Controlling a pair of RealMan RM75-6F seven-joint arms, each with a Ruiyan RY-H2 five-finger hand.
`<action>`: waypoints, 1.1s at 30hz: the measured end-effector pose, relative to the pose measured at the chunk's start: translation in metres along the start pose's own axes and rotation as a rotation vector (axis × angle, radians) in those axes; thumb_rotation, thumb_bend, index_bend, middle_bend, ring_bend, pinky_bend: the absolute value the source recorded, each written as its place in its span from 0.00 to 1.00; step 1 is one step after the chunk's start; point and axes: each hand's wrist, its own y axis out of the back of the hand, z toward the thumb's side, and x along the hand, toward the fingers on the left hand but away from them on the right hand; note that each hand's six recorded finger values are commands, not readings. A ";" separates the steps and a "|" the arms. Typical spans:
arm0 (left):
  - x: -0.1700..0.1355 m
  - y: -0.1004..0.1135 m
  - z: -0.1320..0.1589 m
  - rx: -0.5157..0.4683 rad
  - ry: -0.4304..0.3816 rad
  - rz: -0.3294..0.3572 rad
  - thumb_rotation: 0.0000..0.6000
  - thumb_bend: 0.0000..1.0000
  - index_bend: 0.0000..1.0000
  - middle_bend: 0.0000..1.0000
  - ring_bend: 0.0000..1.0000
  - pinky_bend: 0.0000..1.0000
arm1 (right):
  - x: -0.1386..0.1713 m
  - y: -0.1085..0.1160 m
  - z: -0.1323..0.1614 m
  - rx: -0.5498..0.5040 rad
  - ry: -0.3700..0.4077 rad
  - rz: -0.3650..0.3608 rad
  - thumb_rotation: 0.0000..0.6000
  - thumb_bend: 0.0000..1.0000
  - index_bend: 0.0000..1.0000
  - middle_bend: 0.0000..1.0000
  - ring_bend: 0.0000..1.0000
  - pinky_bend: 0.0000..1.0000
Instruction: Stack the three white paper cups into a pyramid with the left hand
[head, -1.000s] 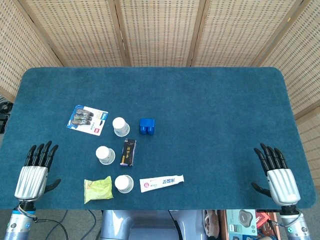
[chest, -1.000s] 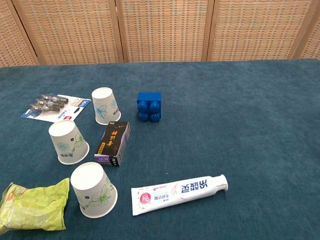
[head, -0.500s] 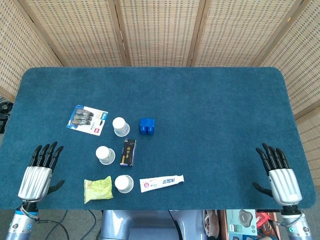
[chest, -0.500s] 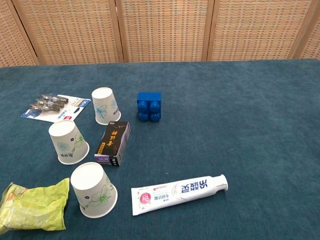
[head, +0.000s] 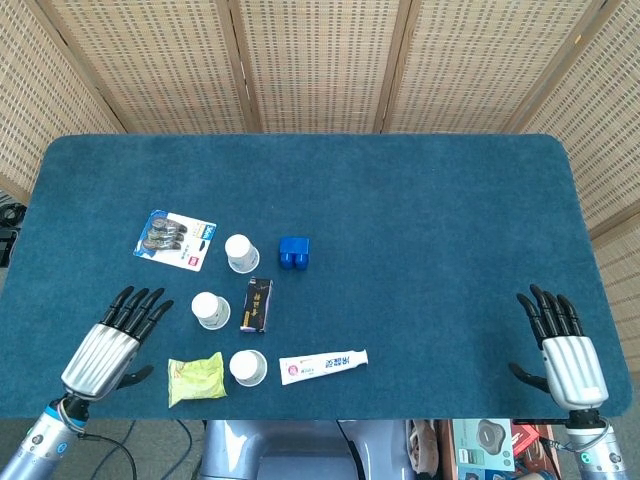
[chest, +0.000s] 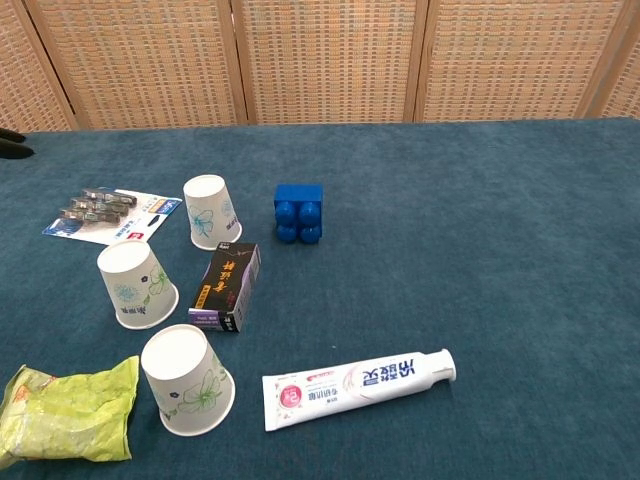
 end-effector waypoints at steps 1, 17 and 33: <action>0.003 0.000 0.004 0.004 -0.023 -0.014 1.00 0.15 0.00 0.00 0.00 0.00 | 0.000 0.000 0.000 -0.001 -0.002 0.000 1.00 0.00 0.00 0.00 0.00 0.00; 0.035 -0.012 0.042 0.021 -0.197 -0.137 1.00 0.15 0.04 0.00 0.00 0.00 | -0.002 0.000 -0.008 -0.004 -0.030 0.004 1.00 0.00 0.00 0.00 0.00 0.00; 0.068 -0.029 0.071 0.000 -0.246 -0.222 1.00 0.16 0.17 0.00 0.00 0.00 | -0.003 0.003 -0.013 -0.015 -0.050 0.002 1.00 0.00 0.00 0.00 0.00 0.00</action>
